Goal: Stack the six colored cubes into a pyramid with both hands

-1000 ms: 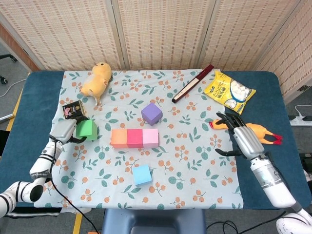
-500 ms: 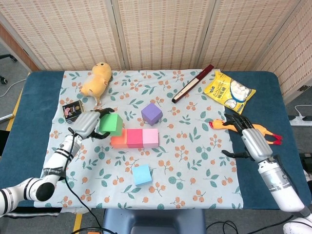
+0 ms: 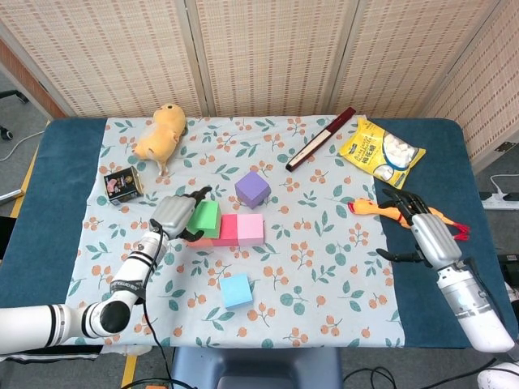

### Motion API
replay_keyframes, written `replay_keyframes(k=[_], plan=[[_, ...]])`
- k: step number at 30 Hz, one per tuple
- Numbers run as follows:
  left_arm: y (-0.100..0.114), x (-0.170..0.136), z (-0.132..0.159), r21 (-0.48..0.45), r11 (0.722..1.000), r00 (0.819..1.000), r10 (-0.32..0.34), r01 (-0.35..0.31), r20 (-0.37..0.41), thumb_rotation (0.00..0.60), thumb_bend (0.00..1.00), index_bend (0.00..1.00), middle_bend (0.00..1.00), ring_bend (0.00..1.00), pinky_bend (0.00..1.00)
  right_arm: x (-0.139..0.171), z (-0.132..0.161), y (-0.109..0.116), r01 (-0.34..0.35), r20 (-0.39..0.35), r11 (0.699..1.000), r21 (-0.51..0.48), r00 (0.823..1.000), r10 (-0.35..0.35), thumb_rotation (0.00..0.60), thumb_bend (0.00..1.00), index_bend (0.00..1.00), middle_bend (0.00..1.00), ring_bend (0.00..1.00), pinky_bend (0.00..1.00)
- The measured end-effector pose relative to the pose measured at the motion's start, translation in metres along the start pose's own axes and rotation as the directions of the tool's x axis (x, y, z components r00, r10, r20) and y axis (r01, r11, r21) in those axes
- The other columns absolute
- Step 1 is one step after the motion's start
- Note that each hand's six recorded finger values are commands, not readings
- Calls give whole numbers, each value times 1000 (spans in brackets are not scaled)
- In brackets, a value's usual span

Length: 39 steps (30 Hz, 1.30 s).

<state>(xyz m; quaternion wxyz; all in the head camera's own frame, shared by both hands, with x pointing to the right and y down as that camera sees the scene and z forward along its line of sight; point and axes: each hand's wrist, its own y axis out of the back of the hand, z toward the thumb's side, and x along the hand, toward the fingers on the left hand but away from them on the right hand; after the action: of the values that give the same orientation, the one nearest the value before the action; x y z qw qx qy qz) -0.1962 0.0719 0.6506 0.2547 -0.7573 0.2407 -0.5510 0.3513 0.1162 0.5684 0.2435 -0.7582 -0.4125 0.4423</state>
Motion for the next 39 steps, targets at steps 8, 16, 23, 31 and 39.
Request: replay_keyframes(k=[8,16,23,31,39], plan=[[-1,-4,1,20,1000,1000,-19,19,19,600,326,0,0,10,183,-1,-2,1,4,1,1000,-5,1000,-4,600,72,0,246,21,0],[-1,-4,-1,95,995,994,-52,43,94,600,325,0,0,12,148,-1,-2,1,5,7,1000,-6,1000,-5,600,73,0,245,21,0],[-2,3,-1,99,994,992,-55,43,116,600,326,0,31,94,171,-1,-3,1,7,14,1000,-6,1000,-6,600,73,0,245,21,0],[-4,7,2,100,994,991,-55,42,124,600,326,89,167,225,216,-1,-4,1,9,21,1000,-6,1000,-9,600,73,0,245,21,0],[-2,9,3,100,995,992,-31,19,121,600,321,173,265,306,241,0,-6,3,13,25,1000,-7,1000,-13,600,73,0,246,21,0]])
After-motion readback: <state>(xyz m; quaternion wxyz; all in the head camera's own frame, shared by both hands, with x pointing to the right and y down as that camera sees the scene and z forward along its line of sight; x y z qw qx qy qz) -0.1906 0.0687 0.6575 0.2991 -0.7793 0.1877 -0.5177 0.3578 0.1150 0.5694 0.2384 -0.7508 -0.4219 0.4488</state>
